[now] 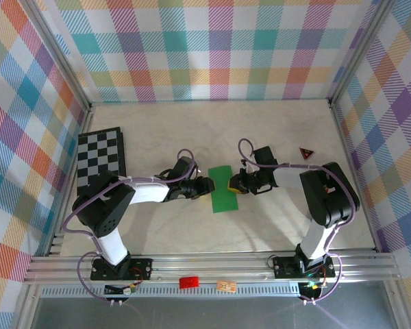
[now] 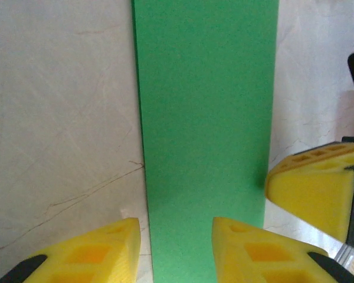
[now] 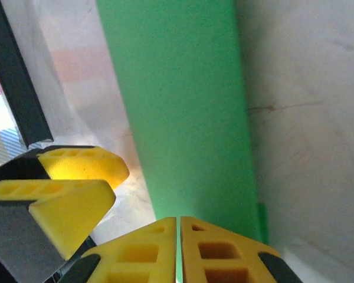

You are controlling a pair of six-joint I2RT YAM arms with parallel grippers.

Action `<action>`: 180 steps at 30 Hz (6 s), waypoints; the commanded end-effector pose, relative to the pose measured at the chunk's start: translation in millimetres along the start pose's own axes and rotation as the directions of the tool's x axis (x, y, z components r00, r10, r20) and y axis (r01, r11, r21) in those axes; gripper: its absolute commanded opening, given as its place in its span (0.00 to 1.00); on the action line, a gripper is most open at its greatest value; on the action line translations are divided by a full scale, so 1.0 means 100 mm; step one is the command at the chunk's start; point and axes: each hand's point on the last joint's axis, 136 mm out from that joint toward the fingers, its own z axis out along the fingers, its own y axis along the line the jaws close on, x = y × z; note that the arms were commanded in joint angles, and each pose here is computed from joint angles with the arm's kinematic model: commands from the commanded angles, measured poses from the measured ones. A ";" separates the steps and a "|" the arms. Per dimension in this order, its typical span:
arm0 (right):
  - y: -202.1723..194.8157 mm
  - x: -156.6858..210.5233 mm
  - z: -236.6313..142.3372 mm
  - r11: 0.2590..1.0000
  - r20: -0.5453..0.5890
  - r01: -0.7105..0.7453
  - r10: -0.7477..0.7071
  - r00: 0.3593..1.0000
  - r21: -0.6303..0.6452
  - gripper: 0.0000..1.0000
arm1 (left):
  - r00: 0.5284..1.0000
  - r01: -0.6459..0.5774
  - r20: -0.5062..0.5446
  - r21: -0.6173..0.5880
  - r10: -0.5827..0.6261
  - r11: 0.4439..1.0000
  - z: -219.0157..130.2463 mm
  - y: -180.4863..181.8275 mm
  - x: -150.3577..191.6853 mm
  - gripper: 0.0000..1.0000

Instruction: Fold a paper plane with a square sheet of paper (pick it up from the middle)

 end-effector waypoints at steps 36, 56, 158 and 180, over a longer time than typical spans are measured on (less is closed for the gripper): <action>-0.40 0.02 0.09 0.993 -0.009 -0.117 0.117 0.993 -0.019 0.12 | 0.994 0.038 -0.108 0.120 -0.025 0.992 0.18 -0.14 0.15 0.27; -0.06 -0.06 -0.05 0.993 0.017 -0.034 0.036 0.999 -0.117 0.21 | 0.997 0.009 -0.072 0.122 0.000 0.992 0.03 -0.24 0.10 0.02; 0.50 0.75 0.07 0.051 0.018 0.798 -0.999 0.051 0.601 0.10 | 0.994 0.038 -0.103 0.123 -0.026 0.992 -0.18 -0.34 -0.08 0.09; 0.64 0.94 0.13 0.622 0.064 0.779 -0.783 0.619 0.080 0.05 | 0.993 0.041 0.114 0.034 -0.044 0.999 -0.63 -0.16 -0.48 0.48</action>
